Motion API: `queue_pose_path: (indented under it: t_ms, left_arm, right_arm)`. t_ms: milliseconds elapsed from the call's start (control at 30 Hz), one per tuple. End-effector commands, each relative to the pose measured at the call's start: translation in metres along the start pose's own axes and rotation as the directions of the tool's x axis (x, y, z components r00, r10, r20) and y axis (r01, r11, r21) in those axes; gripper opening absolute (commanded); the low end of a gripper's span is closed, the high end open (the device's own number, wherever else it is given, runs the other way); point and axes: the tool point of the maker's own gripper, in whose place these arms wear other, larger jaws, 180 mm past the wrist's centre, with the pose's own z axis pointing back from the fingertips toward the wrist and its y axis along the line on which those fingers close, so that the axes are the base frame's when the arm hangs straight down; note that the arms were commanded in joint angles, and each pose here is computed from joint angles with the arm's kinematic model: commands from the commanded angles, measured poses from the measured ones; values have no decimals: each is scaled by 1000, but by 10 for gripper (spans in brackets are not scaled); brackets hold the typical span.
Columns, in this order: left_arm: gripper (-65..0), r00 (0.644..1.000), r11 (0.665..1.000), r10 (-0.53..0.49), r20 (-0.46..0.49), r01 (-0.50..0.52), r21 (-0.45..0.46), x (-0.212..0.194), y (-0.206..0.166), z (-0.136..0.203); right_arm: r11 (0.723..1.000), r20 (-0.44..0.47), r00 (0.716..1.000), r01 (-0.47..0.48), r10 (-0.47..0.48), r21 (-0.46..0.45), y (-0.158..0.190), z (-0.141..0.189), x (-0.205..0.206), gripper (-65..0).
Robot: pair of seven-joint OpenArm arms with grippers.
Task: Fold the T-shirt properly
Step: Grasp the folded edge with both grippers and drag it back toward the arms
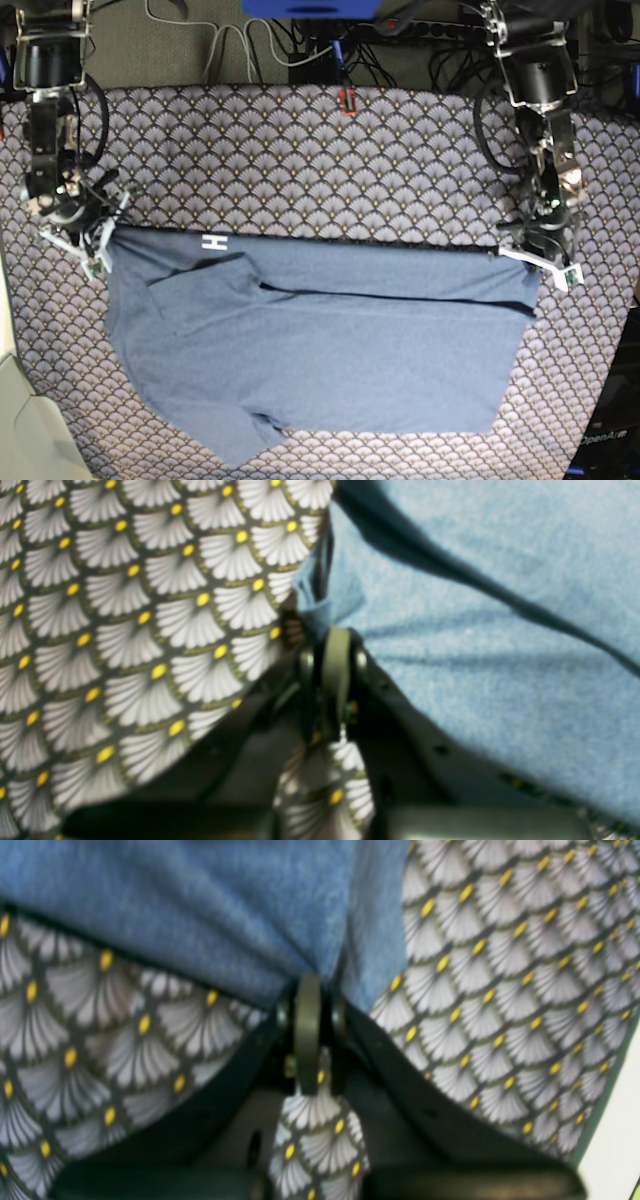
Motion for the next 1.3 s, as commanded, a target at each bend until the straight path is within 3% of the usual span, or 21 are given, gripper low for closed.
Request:
queue_pose_path:
  t_ms: [0, 200, 500, 733, 900, 1267]
  left_arm:
    - [-648, 996, 999, -27, 85, 25, 24, 33, 11, 3]
    - [-648, 991, 998, -59, 123, 56, 28, 44, 13, 14]
    - [-648, 992, 994, -107, 73, 106, 17, 38, 12, 42]
    - [-648, 989, 990, -140, 54, 139, 16, 17, 18, 62]
    - [-648, 986, 987, -163, 23, 163, 19, -2, 25, 75]
    - [-648, 987, 979, -156, -22, 158, 131, -25, 81, 107]
  right_arm:
    - [999, 35, 999, -23, 25, -42, -18, 9, 11, -650]
    - [998, 54, 997, -56, 58, -40, -9, 20, 10, -650]
    - [994, 63, 992, -112, 112, -9, 21, 42, -7, -650]
    - [999, 67, 997, -42, 43, -16, 31, 58, -25, -650]
    - [998, 76, 995, -65, 66, -11, 41, 75, -30, -650]
    - [996, 31, 996, -83, 82, 25, 60, 89, -59, -650]
